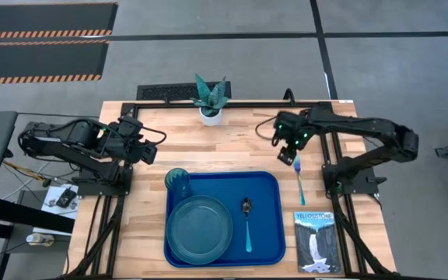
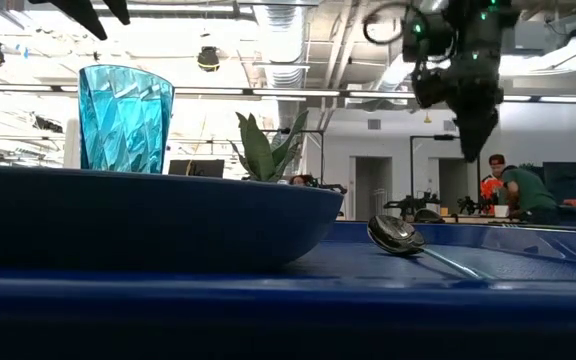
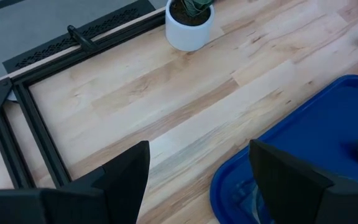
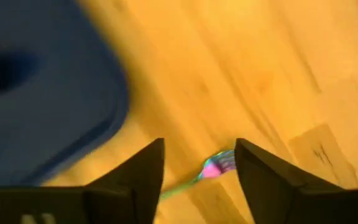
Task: Pick and place plate/cup/fork/spoon on tray
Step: Put the blue fork on the blue tray to the right of the blue spoon
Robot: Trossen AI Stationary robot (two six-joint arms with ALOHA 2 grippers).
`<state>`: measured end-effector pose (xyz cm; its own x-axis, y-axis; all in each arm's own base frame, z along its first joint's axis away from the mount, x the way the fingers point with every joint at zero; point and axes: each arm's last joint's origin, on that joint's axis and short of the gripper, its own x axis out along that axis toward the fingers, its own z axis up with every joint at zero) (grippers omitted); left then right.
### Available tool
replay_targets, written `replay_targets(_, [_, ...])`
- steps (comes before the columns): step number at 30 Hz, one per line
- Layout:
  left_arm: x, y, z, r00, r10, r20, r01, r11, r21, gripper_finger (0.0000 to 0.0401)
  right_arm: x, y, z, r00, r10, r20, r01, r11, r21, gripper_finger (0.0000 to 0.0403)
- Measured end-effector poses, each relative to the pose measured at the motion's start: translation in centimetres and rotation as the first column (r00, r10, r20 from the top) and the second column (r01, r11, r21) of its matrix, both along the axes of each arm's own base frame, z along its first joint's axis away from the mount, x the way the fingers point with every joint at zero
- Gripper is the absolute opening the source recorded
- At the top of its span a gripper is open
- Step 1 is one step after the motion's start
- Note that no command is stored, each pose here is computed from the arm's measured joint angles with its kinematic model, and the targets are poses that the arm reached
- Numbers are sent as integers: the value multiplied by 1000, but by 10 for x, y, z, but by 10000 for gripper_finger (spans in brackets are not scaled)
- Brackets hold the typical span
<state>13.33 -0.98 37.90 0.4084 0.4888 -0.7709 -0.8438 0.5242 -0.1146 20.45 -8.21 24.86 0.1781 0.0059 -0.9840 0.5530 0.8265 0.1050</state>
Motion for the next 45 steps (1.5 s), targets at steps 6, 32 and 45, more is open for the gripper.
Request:
replay_targets(6, [0, 0, 0, 1000, 11, 7, -11, 1000, -4, 261, -39, -22, -36, 987, -151, -59, 152, 988, 25, 254])
replay_targets(32, [0, 0, 0, 999, 31, 18, -31, 1000, 2, 261, -39, -35, -99, 984, -106, -141, 133, 970, 202, 251])
replay_targets(45, [-1, 1, 0, 999, 30, 10, -30, 1000, 4, 261, -37, -34, -100, 989, -85, -122, 112, 966, 233, 91])
